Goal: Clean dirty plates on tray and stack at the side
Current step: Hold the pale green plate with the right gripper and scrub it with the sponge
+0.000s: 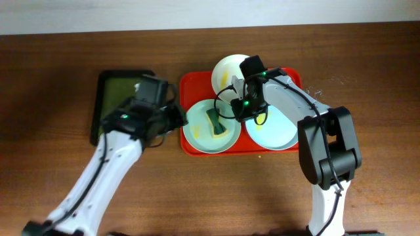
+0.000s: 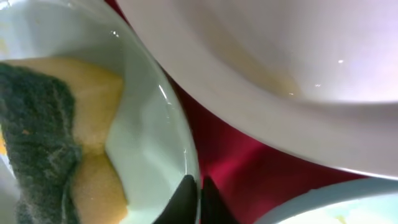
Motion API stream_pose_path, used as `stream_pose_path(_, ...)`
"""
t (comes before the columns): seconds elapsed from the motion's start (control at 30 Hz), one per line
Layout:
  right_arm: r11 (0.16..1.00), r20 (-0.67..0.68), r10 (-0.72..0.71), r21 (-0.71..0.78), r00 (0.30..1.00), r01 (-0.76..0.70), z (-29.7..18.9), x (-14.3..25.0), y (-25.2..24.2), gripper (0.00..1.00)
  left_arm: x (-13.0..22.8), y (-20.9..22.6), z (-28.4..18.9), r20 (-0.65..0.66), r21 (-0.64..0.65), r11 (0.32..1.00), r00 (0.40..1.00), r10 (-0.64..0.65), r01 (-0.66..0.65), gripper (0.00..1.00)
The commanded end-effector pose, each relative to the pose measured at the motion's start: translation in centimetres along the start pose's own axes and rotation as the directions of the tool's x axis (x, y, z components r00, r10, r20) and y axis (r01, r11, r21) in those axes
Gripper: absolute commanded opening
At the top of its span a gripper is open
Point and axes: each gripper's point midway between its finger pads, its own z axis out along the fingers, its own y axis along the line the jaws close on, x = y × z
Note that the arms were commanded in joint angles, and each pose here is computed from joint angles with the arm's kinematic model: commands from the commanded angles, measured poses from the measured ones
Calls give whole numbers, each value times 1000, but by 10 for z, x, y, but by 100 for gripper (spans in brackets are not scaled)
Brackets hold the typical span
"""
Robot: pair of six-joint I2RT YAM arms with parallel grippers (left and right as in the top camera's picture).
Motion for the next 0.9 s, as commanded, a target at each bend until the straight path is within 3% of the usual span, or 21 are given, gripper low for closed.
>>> stream_pose_path(0.0, 1000, -31, -2, 7, 1000, 2, 9, 7, -2, 4, 10, -10, 55, -59, 6, 1000, 998, 9, -8, 52)
stream_pose_path(0.2, 1000, -31, 10, 8, 999, -9, 9, 7, -3, 4, 27, -36, 123, -176, 171, 985, 984, 18, 12, 50)
stream_pose_path(0.33, 1000, -30, 17, 5, 999, -17, 9, 7, -2, 4, 31, -35, 137, -175, 156, 988, 984, 27, 0, 55)
stream_pose_path(0.5, 1000, -34, 18, 5, 999, -18, 9, 8, -2, 4, 39, -53, 148, -150, 189, 981, 986, 68, -39, 50)
stream_pose_path(0.6, 1000, -34, 18, 5, 999, -18, 9, 8, -2, 4, 37, -48, 150, -111, 133, 989, 991, 73, -58, 49)
stream_pose_path(0.87, 1000, -34, 18, 5, 999, -18, 9, 8, -2, 4, 53, -43, 165, -147, 107, 992, 985, 86, -71, 46)
